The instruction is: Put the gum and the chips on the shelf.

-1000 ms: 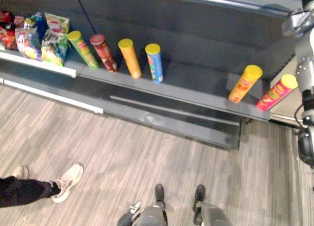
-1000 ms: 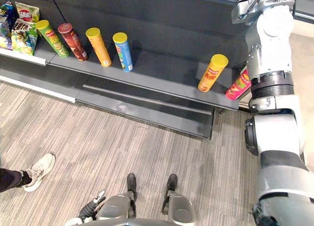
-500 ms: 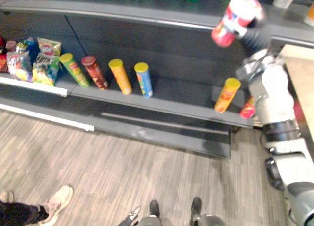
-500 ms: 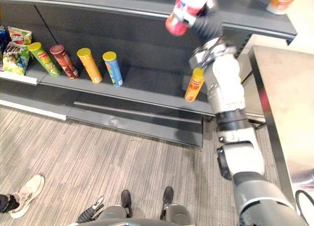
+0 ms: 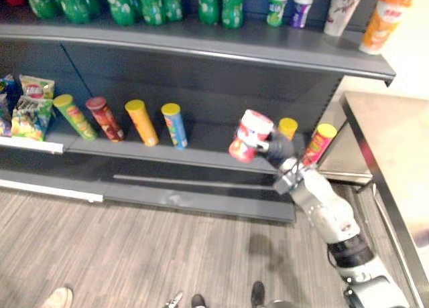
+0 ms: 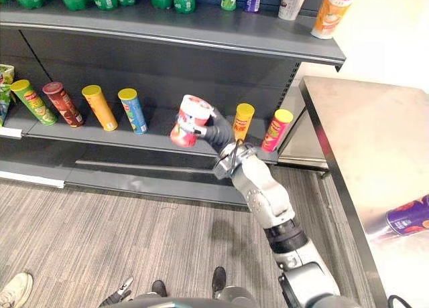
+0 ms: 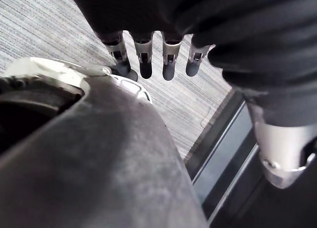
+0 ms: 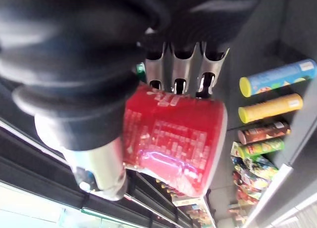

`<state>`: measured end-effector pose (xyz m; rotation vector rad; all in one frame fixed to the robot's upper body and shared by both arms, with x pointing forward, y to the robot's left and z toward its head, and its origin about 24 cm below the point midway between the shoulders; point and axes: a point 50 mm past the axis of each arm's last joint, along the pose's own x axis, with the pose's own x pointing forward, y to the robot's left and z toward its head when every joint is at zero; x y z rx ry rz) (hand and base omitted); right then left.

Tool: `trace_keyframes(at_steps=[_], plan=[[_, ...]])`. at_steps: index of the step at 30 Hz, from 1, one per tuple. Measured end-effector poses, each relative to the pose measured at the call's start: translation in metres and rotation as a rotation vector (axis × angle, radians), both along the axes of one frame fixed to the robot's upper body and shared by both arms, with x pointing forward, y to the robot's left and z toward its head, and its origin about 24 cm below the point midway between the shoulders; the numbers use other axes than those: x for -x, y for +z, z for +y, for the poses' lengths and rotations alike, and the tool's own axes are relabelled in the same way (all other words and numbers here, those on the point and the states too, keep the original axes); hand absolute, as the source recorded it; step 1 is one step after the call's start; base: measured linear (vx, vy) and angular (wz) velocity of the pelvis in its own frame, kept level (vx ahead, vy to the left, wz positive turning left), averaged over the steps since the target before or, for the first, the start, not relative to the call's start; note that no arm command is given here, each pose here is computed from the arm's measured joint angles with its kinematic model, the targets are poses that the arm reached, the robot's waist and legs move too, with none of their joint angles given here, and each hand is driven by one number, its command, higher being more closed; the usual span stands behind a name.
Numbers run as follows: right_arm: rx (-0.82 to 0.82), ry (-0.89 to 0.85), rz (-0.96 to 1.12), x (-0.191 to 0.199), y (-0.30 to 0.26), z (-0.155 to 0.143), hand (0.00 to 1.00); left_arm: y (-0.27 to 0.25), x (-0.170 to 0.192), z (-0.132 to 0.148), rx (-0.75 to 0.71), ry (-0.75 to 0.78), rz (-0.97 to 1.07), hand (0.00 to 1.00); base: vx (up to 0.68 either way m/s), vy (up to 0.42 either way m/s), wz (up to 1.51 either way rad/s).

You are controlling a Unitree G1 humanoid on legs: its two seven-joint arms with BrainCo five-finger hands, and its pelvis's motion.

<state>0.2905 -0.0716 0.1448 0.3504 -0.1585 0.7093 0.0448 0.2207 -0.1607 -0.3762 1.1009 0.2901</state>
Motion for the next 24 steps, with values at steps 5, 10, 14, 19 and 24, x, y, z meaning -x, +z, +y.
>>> trace_keyframes(at_steps=[5, 10, 14, 19, 24], plan=[[0.02, 0.14, 0.091, 0.029, -0.033, 0.018, 1.0, -0.004, 0.013, 0.002, -0.033, 0.024, 0.059, 0.0, 0.02, 0.006, -0.04], [0.02, 0.138, 0.092, 0.029, -0.034, 0.018, 1.0, -0.004, 0.013, 0.003, -0.033, 0.024, 0.059, 0.0, 0.0, 0.0, 0.0], [0.002, 0.094, 0.133, 0.033, -0.047, 0.008, 1.0, -0.004, 0.013, 0.001, -0.031, 0.026, 0.061, 0.0, 0.01, 0.003, 0.08], [-0.03, -0.052, 0.145, 0.026, -0.059, -0.025, 1.0, -0.004, 0.013, 0.0, -0.027, 0.037, 0.057, 0.0, 0.05, 0.01, 0.02], [0.005, -0.171, 0.037, 0.02, -0.053, -0.049, 1.0, -0.005, 0.014, -0.002, -0.022, 0.065, 0.048, 0.0, 0.09, -0.002, -0.03]])
